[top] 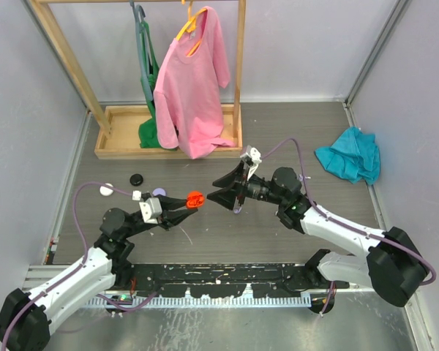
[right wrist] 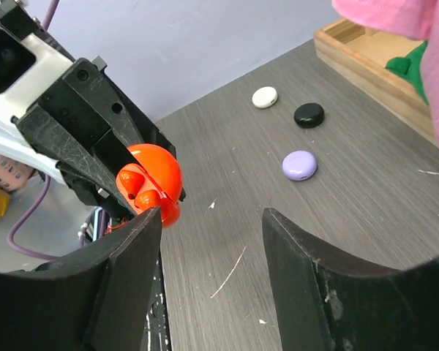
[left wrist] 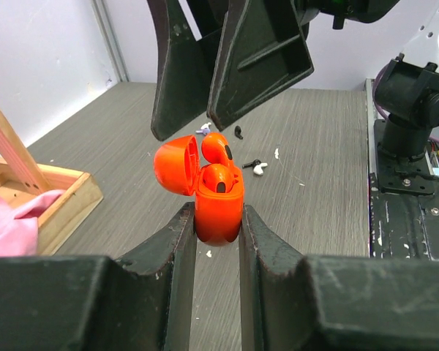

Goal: Insert the wireless bluetooth earbuds into the charging case
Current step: Place the earbud in the charging case.

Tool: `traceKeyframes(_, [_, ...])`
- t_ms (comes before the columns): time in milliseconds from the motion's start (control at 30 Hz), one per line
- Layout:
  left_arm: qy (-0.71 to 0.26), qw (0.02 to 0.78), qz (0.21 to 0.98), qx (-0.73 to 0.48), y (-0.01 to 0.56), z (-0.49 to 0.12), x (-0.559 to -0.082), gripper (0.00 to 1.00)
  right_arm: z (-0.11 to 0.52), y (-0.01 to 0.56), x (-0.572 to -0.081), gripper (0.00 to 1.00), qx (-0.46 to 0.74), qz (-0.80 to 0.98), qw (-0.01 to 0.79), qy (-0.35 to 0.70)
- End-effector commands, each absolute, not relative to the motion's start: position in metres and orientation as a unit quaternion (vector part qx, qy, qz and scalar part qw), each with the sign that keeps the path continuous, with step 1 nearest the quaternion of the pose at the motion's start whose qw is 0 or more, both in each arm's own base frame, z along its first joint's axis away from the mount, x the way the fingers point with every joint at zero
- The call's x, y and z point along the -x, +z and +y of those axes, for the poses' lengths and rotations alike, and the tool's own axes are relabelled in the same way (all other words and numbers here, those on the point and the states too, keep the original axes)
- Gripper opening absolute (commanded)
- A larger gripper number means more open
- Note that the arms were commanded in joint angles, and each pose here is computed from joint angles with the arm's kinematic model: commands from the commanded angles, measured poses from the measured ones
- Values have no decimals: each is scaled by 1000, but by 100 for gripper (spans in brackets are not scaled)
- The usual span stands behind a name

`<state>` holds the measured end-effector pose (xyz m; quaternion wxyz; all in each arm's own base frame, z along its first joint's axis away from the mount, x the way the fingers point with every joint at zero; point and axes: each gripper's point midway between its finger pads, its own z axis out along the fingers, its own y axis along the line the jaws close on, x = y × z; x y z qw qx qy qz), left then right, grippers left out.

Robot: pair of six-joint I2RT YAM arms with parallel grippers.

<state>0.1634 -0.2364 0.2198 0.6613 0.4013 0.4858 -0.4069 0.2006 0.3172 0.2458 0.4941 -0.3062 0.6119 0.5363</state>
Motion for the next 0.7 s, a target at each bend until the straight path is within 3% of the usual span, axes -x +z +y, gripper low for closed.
traceKeyframes(0, [-410,681,448,-408,245,-238,-159,0,325,266,-197,63,323,583,492,560])
traceKeyframes(667, [-415,676,446,-414,244,-241,-158,0,342,254,-194,63,335,594,469,561])
